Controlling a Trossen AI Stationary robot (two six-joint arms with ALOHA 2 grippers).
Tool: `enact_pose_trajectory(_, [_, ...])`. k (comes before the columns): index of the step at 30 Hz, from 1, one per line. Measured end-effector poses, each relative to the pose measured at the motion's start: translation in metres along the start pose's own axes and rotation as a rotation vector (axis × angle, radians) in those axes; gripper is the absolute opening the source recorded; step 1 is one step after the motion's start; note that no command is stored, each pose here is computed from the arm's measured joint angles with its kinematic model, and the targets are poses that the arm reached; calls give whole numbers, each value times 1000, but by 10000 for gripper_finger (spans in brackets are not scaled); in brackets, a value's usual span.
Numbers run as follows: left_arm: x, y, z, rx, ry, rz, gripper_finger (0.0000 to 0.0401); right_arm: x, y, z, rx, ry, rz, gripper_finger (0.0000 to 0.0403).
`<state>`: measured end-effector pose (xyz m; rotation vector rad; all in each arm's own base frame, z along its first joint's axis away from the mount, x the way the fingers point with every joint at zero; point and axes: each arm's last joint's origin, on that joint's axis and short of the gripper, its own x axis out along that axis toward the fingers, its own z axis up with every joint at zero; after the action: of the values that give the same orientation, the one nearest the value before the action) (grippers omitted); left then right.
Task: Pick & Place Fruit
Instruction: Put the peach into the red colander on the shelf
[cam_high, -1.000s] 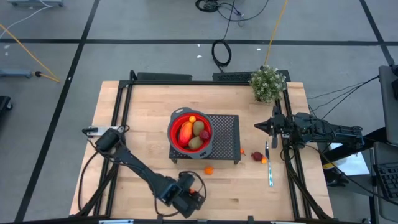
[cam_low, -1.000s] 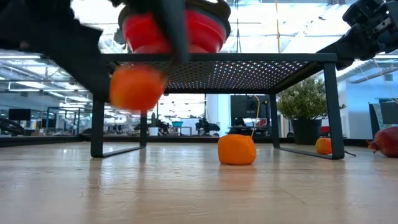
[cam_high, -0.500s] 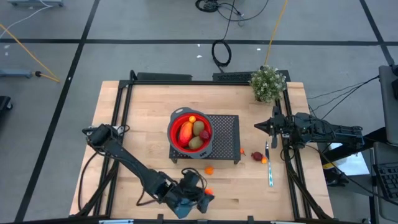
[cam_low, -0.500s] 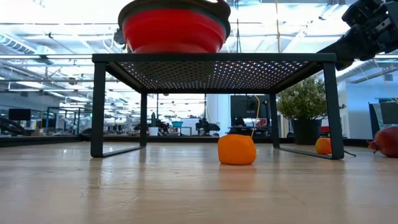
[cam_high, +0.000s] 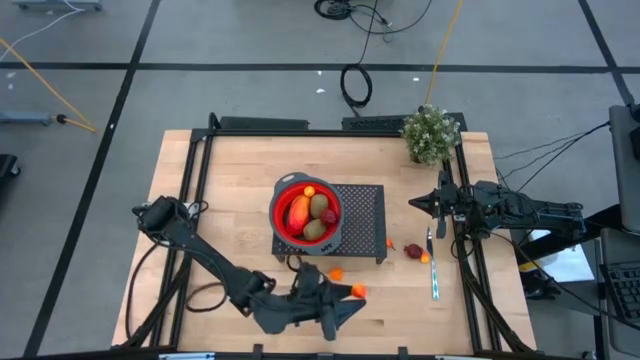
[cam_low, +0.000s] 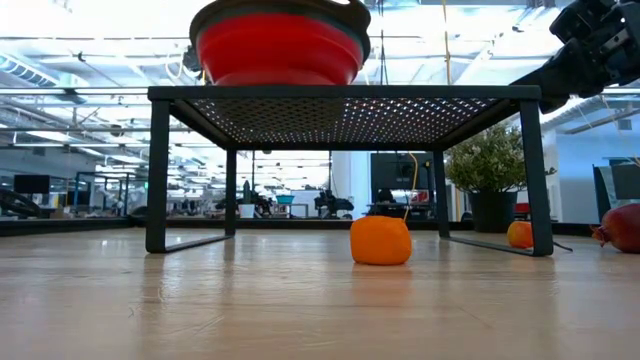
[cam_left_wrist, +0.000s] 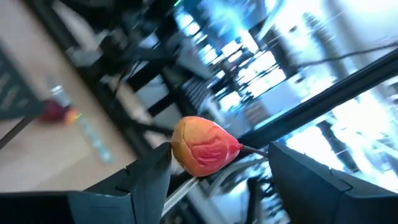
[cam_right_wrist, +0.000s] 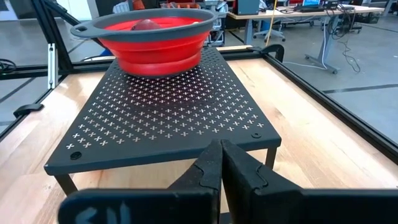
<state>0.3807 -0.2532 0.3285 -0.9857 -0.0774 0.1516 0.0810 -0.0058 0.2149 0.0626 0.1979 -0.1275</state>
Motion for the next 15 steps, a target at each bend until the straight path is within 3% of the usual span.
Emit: enact_pose_trajectory(15, [-7,-27,35,-195,-347,-142,269,0,0,0,0,0,0,0])
